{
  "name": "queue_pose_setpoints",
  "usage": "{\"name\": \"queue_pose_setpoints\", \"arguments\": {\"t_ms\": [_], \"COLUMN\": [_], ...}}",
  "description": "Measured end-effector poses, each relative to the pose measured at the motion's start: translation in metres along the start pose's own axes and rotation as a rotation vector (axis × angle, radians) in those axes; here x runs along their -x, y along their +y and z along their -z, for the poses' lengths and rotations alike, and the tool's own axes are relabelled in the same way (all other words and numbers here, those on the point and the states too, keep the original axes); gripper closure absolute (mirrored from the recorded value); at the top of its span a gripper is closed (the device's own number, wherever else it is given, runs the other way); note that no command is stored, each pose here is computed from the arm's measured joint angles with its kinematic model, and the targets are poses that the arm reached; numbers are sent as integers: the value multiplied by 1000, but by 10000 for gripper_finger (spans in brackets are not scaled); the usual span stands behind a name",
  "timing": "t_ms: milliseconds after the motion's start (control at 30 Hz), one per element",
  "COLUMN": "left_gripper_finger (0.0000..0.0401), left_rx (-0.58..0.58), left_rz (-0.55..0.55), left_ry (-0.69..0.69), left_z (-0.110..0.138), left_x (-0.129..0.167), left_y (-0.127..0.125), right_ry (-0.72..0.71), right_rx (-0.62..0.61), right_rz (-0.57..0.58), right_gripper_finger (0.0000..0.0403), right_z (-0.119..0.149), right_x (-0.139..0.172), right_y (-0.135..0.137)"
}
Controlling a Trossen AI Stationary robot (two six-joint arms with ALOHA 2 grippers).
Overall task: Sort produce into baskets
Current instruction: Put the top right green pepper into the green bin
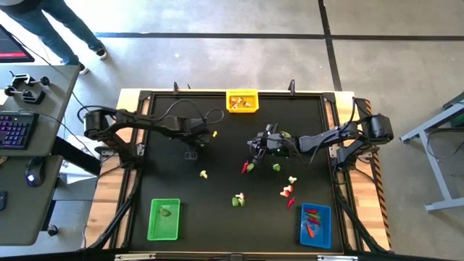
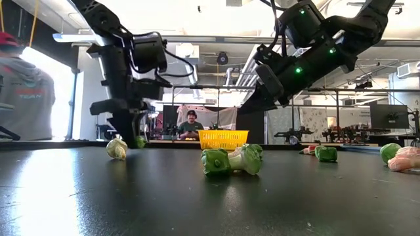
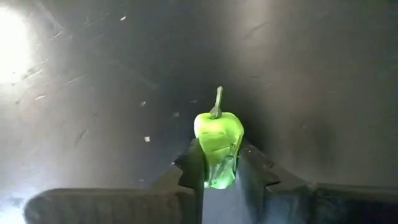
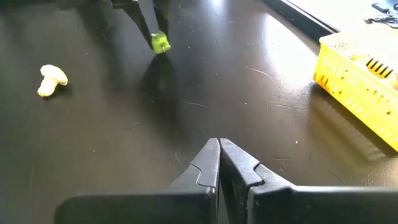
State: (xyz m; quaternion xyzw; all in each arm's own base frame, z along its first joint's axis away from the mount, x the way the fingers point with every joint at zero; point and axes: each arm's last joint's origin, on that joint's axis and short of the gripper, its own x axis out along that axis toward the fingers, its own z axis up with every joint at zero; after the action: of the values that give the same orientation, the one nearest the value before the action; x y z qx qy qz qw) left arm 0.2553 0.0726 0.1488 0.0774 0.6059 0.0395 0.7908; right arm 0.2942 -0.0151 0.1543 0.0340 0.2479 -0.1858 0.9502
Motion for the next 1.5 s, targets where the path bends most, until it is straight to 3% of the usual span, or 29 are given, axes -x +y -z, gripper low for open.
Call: {"name": "queue_pose_setpoints", "arguments": {"t_ms": [267, 533, 733, 1000, 1200, 1500], "left_gripper_finger": [362, 362, 362, 362, 362, 362], "left_rx": [-32, -41, -2, 4, 1, -16], "left_rz": [90, 218, 328, 456, 491, 493], "left_ry": [-54, -182, -202, -135, -153, -65], "left_z": [0, 7, 20, 44, 59, 60], "left_x": [34, 85, 109, 126, 135, 114], "left_y": [-30, -85, -127, -186, -214, -243], "right_ry": [8, 7, 8, 13, 13, 13], "right_rx": [2, 2, 3, 4, 4, 4], "right_rz": [1, 1, 1, 1, 2, 2], "right_gripper_finger": [402, 402, 402, 402, 402, 402], "right_z": [1, 1, 1, 1, 1, 1], "right_x": [0, 0, 0, 0, 0, 0], "right_y": [0, 0, 0, 0, 0, 0]}}
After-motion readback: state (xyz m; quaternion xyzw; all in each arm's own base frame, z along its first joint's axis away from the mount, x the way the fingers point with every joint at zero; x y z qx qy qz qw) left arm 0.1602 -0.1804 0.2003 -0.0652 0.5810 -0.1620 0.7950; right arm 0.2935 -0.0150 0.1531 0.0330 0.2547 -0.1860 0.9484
